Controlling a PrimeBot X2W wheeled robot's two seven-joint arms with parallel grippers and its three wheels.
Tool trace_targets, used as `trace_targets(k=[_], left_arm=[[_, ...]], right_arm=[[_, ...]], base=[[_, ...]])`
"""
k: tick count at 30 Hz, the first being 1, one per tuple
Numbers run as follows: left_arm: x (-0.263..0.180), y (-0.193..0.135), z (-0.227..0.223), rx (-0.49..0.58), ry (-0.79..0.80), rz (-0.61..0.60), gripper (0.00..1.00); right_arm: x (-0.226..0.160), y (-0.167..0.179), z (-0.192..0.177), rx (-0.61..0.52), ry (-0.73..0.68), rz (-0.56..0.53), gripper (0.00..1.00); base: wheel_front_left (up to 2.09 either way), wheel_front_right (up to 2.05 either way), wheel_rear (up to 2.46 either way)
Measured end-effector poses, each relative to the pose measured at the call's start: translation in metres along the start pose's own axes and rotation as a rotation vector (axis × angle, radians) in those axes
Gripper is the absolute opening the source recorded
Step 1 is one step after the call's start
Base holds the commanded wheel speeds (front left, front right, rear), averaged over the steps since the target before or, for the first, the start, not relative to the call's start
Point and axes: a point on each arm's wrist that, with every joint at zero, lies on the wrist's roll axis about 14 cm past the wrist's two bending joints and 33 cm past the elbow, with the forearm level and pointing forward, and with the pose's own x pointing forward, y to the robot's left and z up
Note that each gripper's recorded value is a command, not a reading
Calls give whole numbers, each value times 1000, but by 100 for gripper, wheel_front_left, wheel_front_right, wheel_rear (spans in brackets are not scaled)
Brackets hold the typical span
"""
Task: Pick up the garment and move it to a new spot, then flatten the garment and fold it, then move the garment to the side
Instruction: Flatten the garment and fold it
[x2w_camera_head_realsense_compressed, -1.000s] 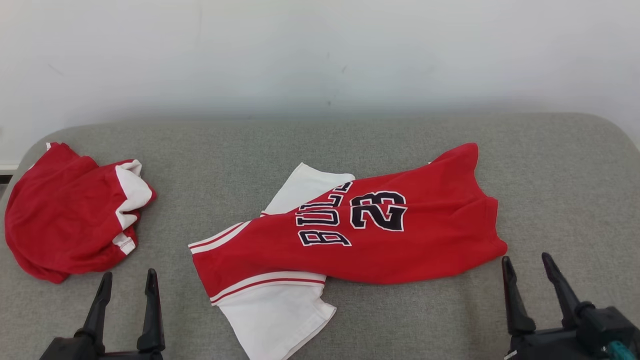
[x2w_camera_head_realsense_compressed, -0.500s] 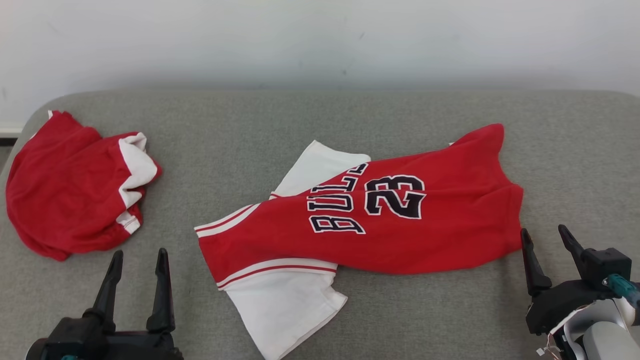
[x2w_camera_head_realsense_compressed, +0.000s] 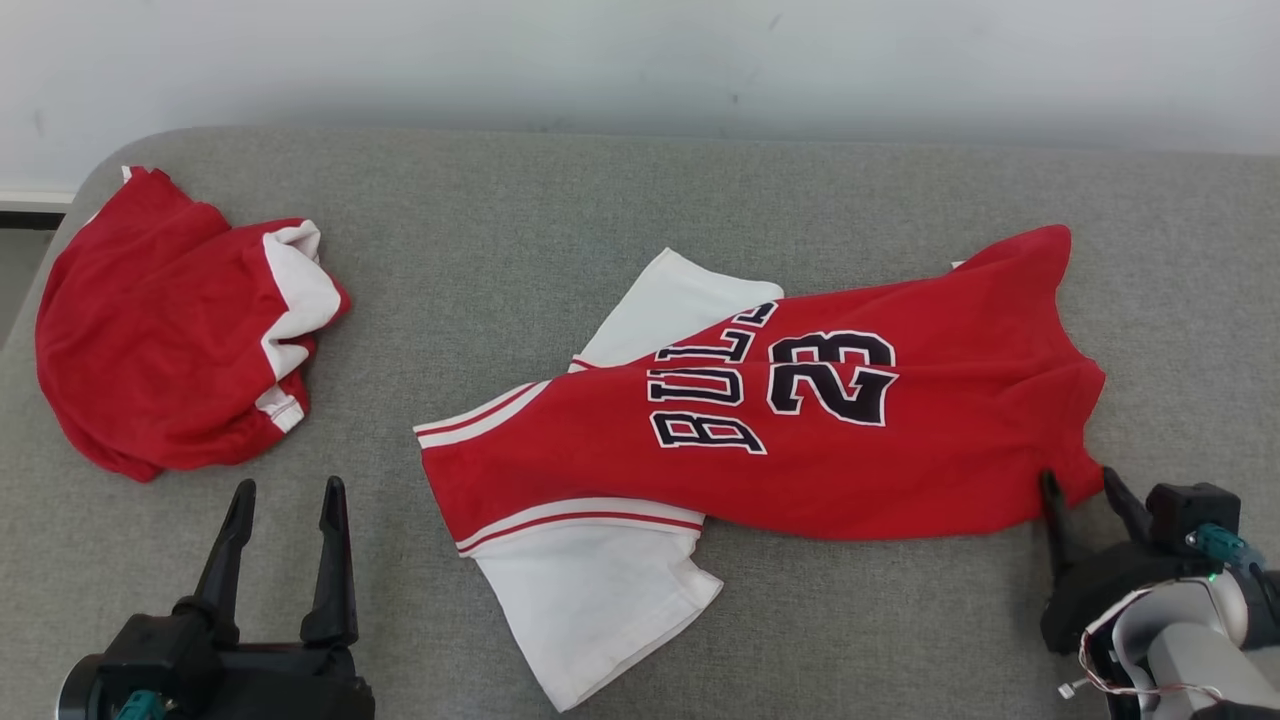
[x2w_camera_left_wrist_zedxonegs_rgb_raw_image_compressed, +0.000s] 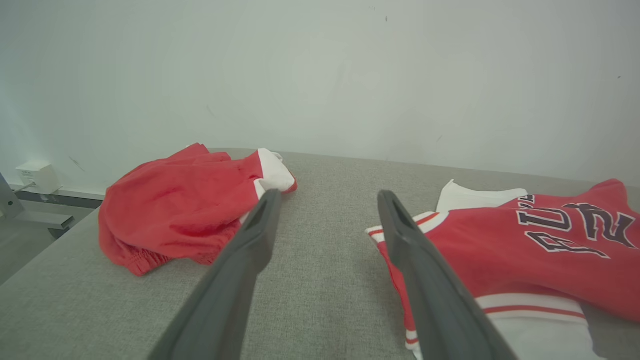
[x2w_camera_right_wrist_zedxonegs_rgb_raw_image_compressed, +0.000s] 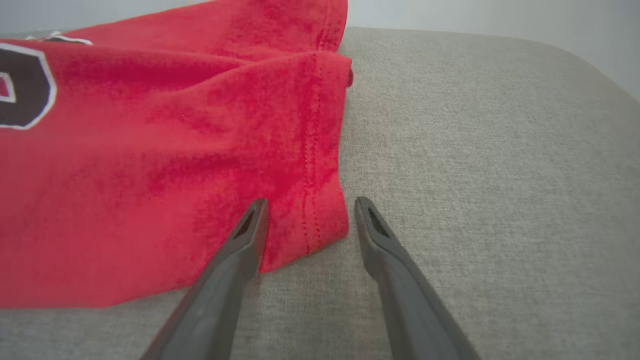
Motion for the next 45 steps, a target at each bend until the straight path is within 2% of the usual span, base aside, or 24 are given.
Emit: trace_targets(k=[1,7,10,20,29,36,45], left_arm=[[0,0,0,0,1,0,100],[-2,-2,-4,-8,13,-5,100],[-6,-6,-5,-26,16,-13,100],[-7,-29,-4,-51,10,-70,100],[-5,-40,-4,-57,11,-103,100],[-5,-41,-4,-61,12,-105,100],[-7,-26,-5,-52,16,-65,100]], right_arm=[[2,2,2,2,-8,6,0],[-2,5,18,17,-65,15,0],[-13,3,39,24,-146,16,0],[-89,-3,62,48,-345,-4,0],[-145,-8,55,99,-349,-65,0],[-136,-1,65,52,-338,-32,0],[-75,3,102,-90,-347,32,0]], base=[[0,0,0],[0,0,0],[0,0,0],[0,0,0],[0,0,0],[0,0,0],[0,0,0]])
